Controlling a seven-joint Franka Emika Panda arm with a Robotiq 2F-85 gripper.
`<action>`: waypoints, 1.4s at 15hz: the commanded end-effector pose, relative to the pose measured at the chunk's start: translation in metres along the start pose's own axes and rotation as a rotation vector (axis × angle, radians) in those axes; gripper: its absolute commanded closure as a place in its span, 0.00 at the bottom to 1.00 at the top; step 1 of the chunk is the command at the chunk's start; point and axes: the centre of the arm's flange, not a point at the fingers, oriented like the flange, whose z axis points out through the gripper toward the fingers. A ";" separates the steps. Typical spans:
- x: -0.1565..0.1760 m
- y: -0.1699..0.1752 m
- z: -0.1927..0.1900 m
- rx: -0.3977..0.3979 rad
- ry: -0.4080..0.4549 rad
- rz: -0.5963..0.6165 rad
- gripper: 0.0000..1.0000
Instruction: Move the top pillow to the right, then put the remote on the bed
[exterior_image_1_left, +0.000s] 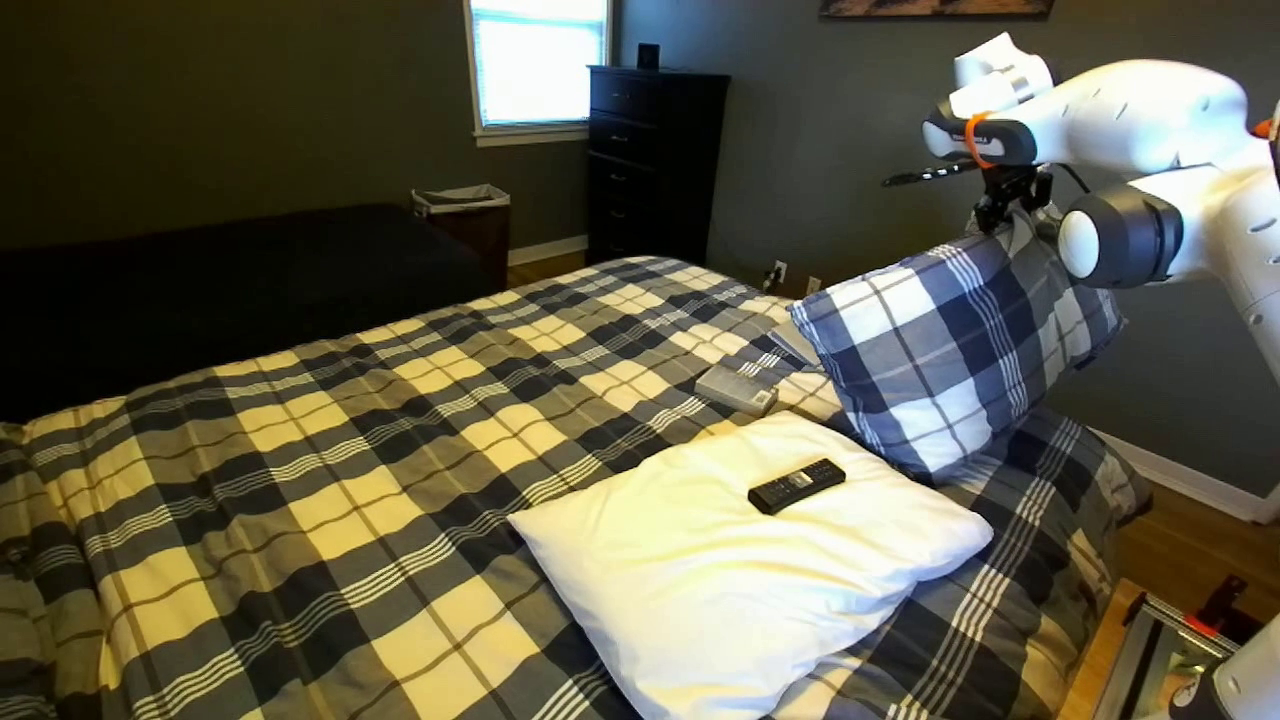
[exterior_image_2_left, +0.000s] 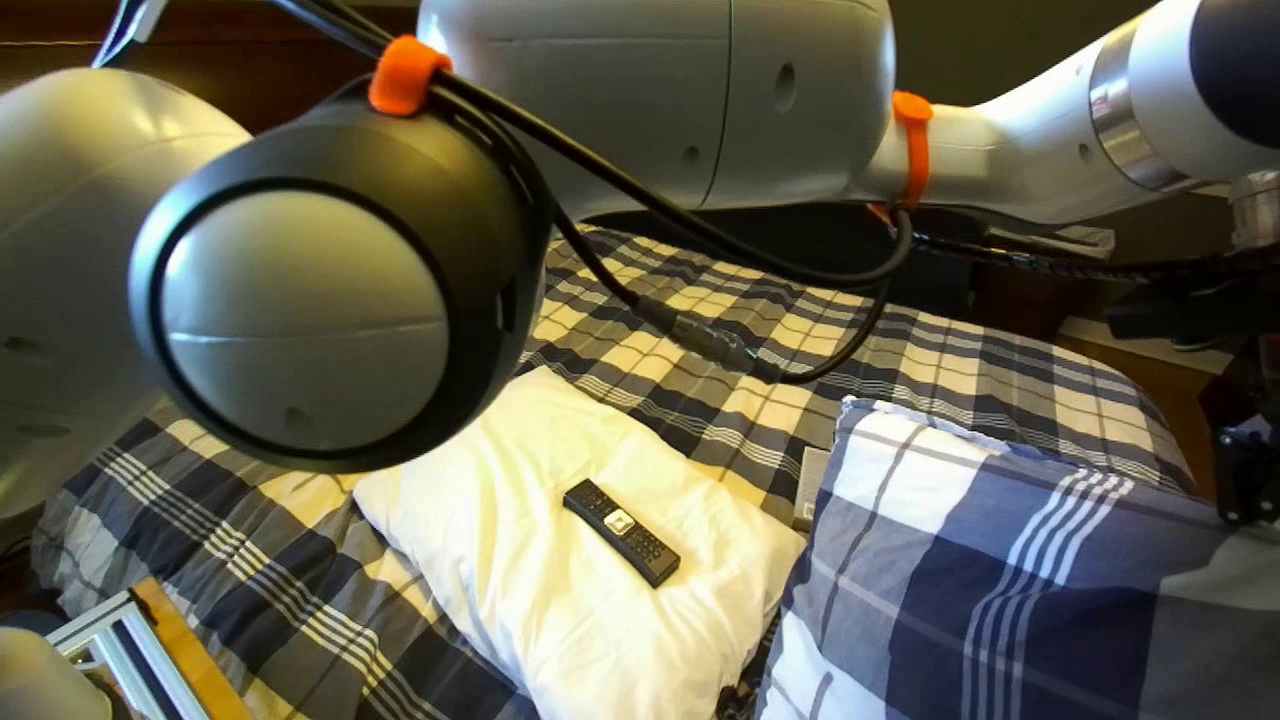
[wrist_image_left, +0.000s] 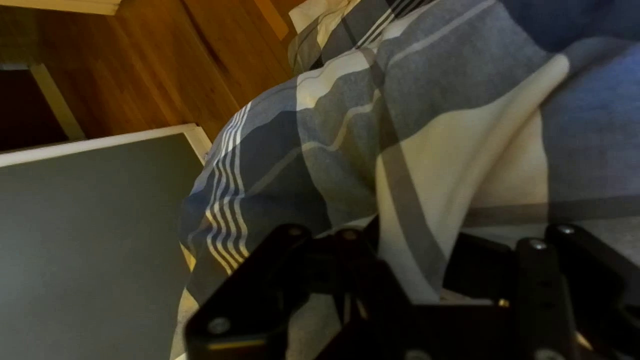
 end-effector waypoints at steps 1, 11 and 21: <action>0.025 -0.002 -0.016 0.025 0.018 0.021 0.74; 0.022 -0.026 -0.024 0.180 0.019 0.087 0.09; -0.030 -0.020 -0.041 0.389 -0.104 0.064 0.00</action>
